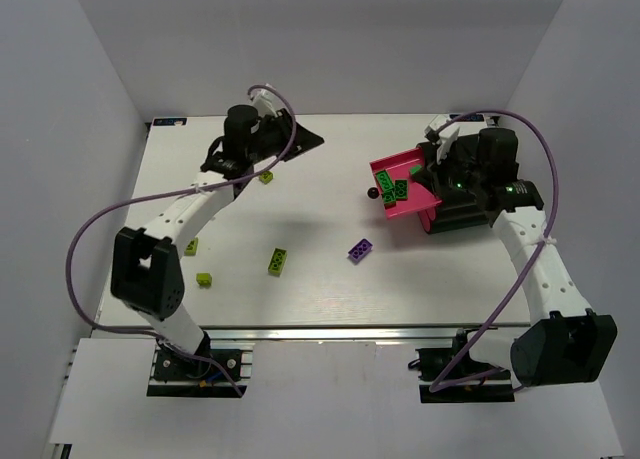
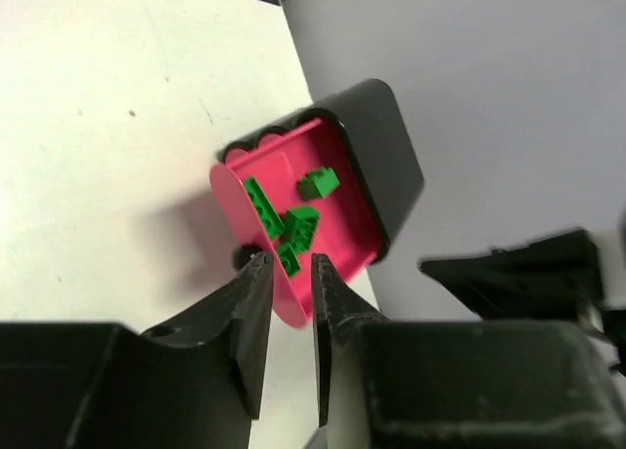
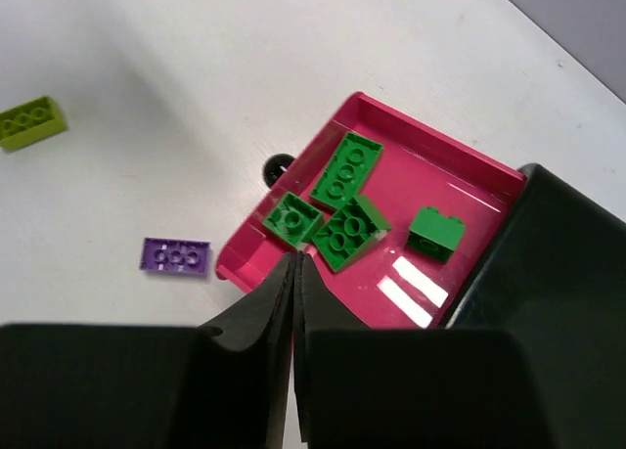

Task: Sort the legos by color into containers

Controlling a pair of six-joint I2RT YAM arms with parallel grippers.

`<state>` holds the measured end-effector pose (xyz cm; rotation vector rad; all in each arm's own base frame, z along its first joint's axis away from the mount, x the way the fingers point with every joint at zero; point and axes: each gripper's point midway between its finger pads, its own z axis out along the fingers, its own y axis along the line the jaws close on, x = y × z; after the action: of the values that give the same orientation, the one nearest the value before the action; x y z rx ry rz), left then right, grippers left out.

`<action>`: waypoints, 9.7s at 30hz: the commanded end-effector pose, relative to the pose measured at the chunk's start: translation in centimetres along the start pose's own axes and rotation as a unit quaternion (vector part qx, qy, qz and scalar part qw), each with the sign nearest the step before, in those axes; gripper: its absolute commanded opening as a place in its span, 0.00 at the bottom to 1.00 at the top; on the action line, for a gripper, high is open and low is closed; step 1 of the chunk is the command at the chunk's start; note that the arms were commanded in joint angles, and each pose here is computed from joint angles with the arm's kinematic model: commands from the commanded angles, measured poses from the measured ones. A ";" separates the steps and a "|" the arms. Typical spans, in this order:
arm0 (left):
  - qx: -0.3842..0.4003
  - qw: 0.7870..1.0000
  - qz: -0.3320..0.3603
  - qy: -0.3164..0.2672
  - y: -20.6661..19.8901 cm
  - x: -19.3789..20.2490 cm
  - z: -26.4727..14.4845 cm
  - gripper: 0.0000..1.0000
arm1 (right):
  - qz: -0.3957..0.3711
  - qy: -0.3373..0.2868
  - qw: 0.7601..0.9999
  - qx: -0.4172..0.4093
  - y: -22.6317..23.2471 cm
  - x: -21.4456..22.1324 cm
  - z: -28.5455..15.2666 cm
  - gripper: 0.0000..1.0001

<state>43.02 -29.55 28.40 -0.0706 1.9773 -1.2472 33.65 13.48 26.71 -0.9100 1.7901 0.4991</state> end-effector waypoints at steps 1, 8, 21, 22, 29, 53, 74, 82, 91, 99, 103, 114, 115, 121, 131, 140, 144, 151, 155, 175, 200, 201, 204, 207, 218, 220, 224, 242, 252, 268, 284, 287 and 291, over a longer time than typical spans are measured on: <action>0.007 0.999 -0.028 0.024 1.3 3.3 -1.1 0.33 | -0.009 -0.004 0.998 0.055 -2.2 -1.6 0.0 0.05; 0.017 0.992 -0.083 0.091 2.0 8.0 3.2 0.35 | 0.026 0.011 0.977 0.210 -8.9 -2.9 -0.7 0.15; 0.007 0.977 -0.123 0.175 3.6 13.8 10.8 0.38 | 0.099 0.011 0.955 0.280 -12.7 -2.4 -2.8 0.42; 0.013 0.976 -0.123 0.181 3.2 14.2 11.2 0.40 | 0.102 0.014 0.953 0.286 -13.0 -2.2 -3.0 0.43; 0.034 0.973 -0.118 0.195 2.2 14.5 14.2 0.47 | 0.113 0.034 0.951 0.287 -13.6 -0.8 -3.2 0.44; 0.115 0.970 -0.123 0.175 -1.4 12.8 15.7 0.51 | 0.238 0.106 0.863 0.433 -22.9 8.2 -8.5 0.82; 0.174 0.956 -0.124 0.199 -3.5 14.0 18.4 0.53 | 0.341 0.150 0.894 0.249 -22.2 14.3 -5.1 0.83; 0.195 0.950 -0.126 0.207 -4.4 15.1 19.0 0.54 | 0.359 0.137 0.915 0.127 -18.1 13.3 -2.7 0.73; 0.200 0.949 -0.129 0.207 -4.8 15.5 19.1 0.55 | 0.366 0.141 0.917 0.077 -15.0 12.7 -1.8 0.72; 0.195 0.951 -0.135 0.199 -4.8 15.2 19.3 0.58 | 0.352 0.139 0.919 0.110 -16.1 12.1 -2.2 0.80; 0.164 0.964 -0.134 0.161 -3.5 13.3 18.4 0.58 | 0.336 0.138 0.921 0.144 -17.7 11.7 -3.0 0.89; 0.101 0.975 -0.131 0.151 0.6 12.8 16.6 0.56 | 0.321 0.132 0.922 0.172 -19.1 11.0 -3.8 0.89; 0.107 0.974 -0.131 0.154 0.4 12.8 16.6 0.57 | 0.320 0.132 0.922 0.174 -19.2 11.0 -3.9 0.89; 0.125 0.961 -0.139 0.205 -0.5 15.5 17.7 0.57 | 0.318 0.134 0.922 0.174 -19.0 11.1 -3.9 0.89; 0.126 0.950 -0.150 0.243 -0.3 18.0 17.9 0.57 | 0.321 0.133 0.923 0.169 -18.9 11.1 -3.6 0.89; 0.124 0.944 -0.151 0.265 -0.7 20.1 18.0 0.56 | 0.320 0.133 0.923 0.168 -18.7 11.0 -3.7 0.89; 0.120 0.943 -0.153 0.271 -0.6 20.8 18.6 0.55 | 0.323 0.134 0.922 0.164 -18.3 11.2 -3.6 0.89; 0.111 0.943 -0.156 0.274 -0.3 21.6 19.1 0.54 | 0.321 0.133 0.923 0.165 -18.1 11.1 -3.7 0.89; 0.114 0.944 -0.155 0.267 -0.5 21.3 19.2 0.42 | 0.321 0.134 0.923 0.164 -17.9 11.3 -3.7 0.89; 0.061 0.958 -0.135 0.245 3.5 17.9 13.2 0.18 | 0.313 0.152 0.915 0.201 -19.3 12.5 -4.4 0.88; -0.058 0.980 -0.073 0.176 6.5 9.8 4.9 0.75 | 0.223 0.147 0.925 0.270 -23.0 8.5 -8.8 0.89; -0.060 0.981 -0.075 0.171 6.7 9.1 4.6 0.74 | 0.204 0.144 0.929 0.273 -23.4 7.6 -9.3 0.89; -0.076 0.983 -0.065 0.152 7.1 7.4 3.2 0.74 | 0.122 0.139 0.946 0.267 -23.8 5.8 -10.4 0.89; -0.143 0.983 -0.028 0.112 8.2 4.5 0.7 0.72 | -0.012 0.089 0.962 0.256 -22.9 1.6 -11.1 0.89; -0.335 0.941 0.050 -0.005 10.7 -1.7 -13.0 0.30 | -0.372 -0.098 0.895 -0.226 1.7 -1.1 -3.1 0.87; -0.348 0.937 0.028 0.003 11.2 0.2 -15.0 0.53 | -0.393 -0.088 0.870 -0.284 5.5 -0.4 -1.1 0.85; -0.373 0.928 -0.007 -0.003 12.6 2.6 -18.4 0.75 | -0.398 -0.050 0.844 -0.354 10.4 2.3 1.7 0.84; -0.421 0.906 -0.027 -0.042 12.9 4.5 -24.5 0.81 | -0.449 0.152 0.772 -0.424 14.6 13.7 10.9 0.88; -0.415 0.909 -0.027 -0.038 13.1 4.5 -23.9 0.81 | -0.463 0.200 0.760 -0.411 13.5 17.4 13.2 0.85; -0.399 0.916 -0.016 -0.046 14.1 1.5 -20.4 0.80 | -0.452 0.216 0.772 -0.390 13.0 18.7 13.6 0.30; -0.353 0.933 -0.051 -0.038 17.2 -1.5 -17.6 0.78 | -0.335 0.166 0.907 -0.196 4.6 1.2 14.9 0.14; -0.353 0.933 -0.054 -0.037 17.6 -1.5 -17.9 0.78 | -0.340 0.183 0.911 -0.147 1.1 0.5 14.9 0.14; -0.354 0.933 -0.058 -0.036 18.3 -1.4 -18.2 0.78 | -0.360 0.206 0.902 -0.119 -2.5 0.7 14.0 0.16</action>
<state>38.35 -5.84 17.62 -0.6319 2.3206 -0.4872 42.66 23.99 21.05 -1.8535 1.5286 0.1215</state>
